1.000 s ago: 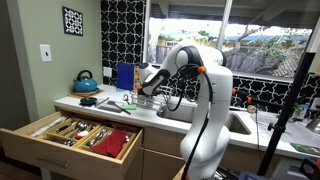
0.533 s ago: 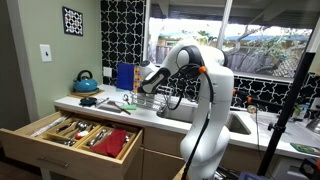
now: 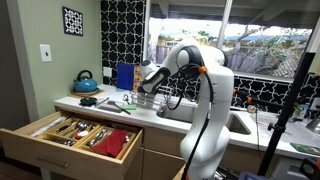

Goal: Pick up the white sponge and put it in the right utensil drying holder in the dishes drying rack

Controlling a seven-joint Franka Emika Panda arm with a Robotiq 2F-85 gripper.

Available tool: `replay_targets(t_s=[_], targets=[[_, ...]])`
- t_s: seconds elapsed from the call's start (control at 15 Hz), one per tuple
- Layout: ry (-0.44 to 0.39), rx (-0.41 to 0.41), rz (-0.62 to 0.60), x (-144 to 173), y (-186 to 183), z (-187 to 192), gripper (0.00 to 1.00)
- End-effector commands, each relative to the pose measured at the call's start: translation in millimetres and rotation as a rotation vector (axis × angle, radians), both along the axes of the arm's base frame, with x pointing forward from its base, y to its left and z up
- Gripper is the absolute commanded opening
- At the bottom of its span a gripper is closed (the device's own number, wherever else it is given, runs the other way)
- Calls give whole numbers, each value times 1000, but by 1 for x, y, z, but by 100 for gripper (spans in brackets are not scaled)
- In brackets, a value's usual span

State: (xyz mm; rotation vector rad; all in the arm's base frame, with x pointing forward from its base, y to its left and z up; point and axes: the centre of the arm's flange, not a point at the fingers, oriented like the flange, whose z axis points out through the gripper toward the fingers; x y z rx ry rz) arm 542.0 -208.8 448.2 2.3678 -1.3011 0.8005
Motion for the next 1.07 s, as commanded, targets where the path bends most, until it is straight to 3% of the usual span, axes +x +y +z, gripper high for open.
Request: replay_targets(t_s=[0.0,0.2,0.53,0.67,0.8,0.87,1.0], targets=[[-13,28,2,0,-4,-4,68],[6,54,3,2,-3,-15,42],[5,93,-9,5,-2,-22,7],[28,102,-21,4,-5,-31,2],[27,104,-17,4,-6,-29,8],[25,102,-15,4,-7,-27,37],[21,104,-12,4,-7,-24,39]])
